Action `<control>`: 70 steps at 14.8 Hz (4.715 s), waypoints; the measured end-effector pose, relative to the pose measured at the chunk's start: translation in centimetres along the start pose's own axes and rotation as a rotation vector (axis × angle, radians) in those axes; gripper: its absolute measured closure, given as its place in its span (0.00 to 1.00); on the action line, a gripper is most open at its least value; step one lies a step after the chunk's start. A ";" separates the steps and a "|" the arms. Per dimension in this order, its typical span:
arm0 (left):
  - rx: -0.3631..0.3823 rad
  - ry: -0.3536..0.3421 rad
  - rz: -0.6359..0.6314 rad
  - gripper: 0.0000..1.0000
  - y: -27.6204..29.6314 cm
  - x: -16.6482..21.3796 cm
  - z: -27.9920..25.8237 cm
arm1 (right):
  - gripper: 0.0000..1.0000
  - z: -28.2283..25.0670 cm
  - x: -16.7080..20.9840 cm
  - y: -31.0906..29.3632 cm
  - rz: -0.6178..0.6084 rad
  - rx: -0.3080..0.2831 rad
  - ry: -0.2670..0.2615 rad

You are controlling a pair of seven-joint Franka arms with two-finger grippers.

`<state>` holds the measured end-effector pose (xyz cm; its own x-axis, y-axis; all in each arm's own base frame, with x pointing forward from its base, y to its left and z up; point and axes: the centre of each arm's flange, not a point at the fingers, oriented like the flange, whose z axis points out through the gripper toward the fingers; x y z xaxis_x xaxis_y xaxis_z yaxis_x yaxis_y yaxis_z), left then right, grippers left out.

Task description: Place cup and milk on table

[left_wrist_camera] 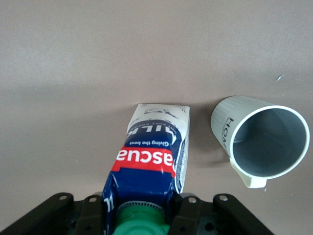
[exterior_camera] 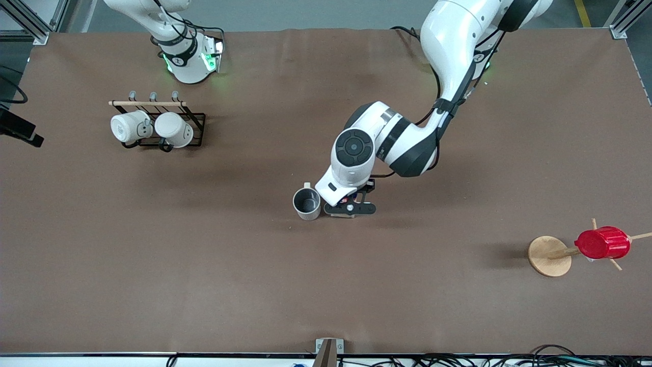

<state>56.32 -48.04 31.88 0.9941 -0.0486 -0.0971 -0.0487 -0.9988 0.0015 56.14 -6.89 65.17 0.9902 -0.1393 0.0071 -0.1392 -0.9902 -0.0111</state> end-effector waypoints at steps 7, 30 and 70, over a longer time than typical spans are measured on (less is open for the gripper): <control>-0.006 -0.018 0.007 0.64 0.6 -0.6 0.1 | 0.00 0.0 0.0 -0.1 -0.002 0.001 -0.005; 0.005 0.120 -0.086 0.00 -23.9 -3.6 -16.2 | 0.00 0.2 -0.2 -0.5 -0.011 0.001 -0.021; -0.031 0.108 -0.024 0.00 -37.4 -4.4 -26.4 | 0.00 0.5 -0.5 -0.5 -0.067 0.002 -0.045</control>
<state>56.35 -10.53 58.54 0.9997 -0.0230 0.0103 -0.0233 -0.9992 0.0310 55.75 -6.35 64.71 0.9967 -0.0724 -0.0366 -0.0729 -0.9972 -0.0141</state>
